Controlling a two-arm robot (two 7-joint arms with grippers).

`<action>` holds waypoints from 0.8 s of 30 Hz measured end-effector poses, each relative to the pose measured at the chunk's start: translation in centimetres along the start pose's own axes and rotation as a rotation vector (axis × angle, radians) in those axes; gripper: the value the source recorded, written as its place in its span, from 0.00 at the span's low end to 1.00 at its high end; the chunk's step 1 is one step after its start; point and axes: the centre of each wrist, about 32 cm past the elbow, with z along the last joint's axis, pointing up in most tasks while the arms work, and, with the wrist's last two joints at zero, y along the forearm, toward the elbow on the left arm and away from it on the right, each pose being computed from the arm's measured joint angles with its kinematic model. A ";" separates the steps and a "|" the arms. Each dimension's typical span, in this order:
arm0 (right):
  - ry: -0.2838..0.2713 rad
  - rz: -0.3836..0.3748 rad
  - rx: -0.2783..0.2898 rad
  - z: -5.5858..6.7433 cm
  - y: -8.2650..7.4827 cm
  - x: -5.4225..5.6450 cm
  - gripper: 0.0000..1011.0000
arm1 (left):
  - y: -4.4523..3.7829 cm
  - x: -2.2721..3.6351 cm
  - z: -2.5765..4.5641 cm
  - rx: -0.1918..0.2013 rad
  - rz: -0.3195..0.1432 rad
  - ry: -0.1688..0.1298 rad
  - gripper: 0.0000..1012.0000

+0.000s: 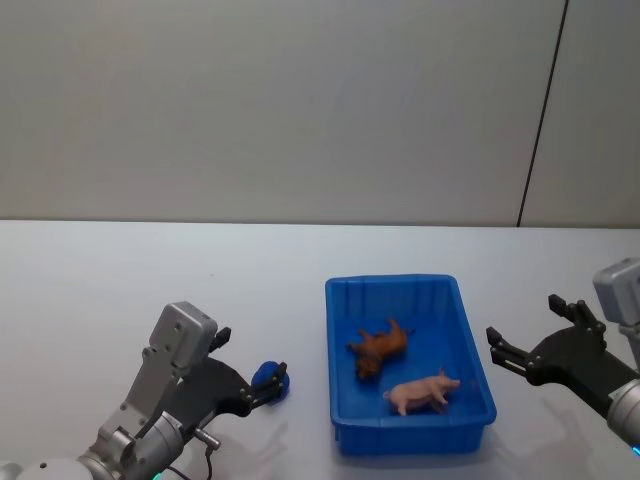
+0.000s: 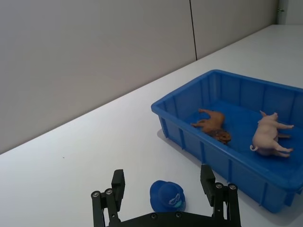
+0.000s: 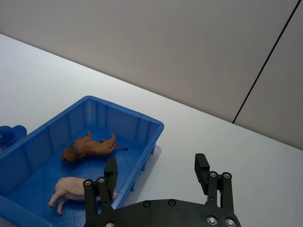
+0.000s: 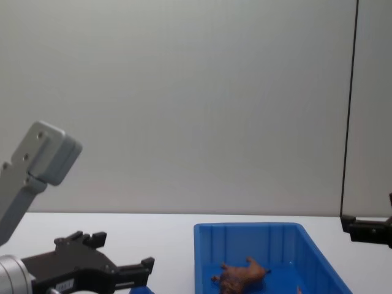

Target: Pick up the two dolls from the table and place them into the box.

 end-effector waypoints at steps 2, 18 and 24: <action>0.000 0.000 0.000 0.0 0.0 0.0 0.99 | -0.27 0.37 -0.41 0.006 -0.017 0.003 0.99; -0.001 0.000 -0.001 0.0 0.0 0.0 0.99 | -2.82 2.89 -3.05 0.049 -0.106 0.002 0.99; -0.001 0.000 -0.001 0.0 0.0 0.0 0.99 | -3.68 3.53 -3.76 0.068 -0.134 0.003 0.99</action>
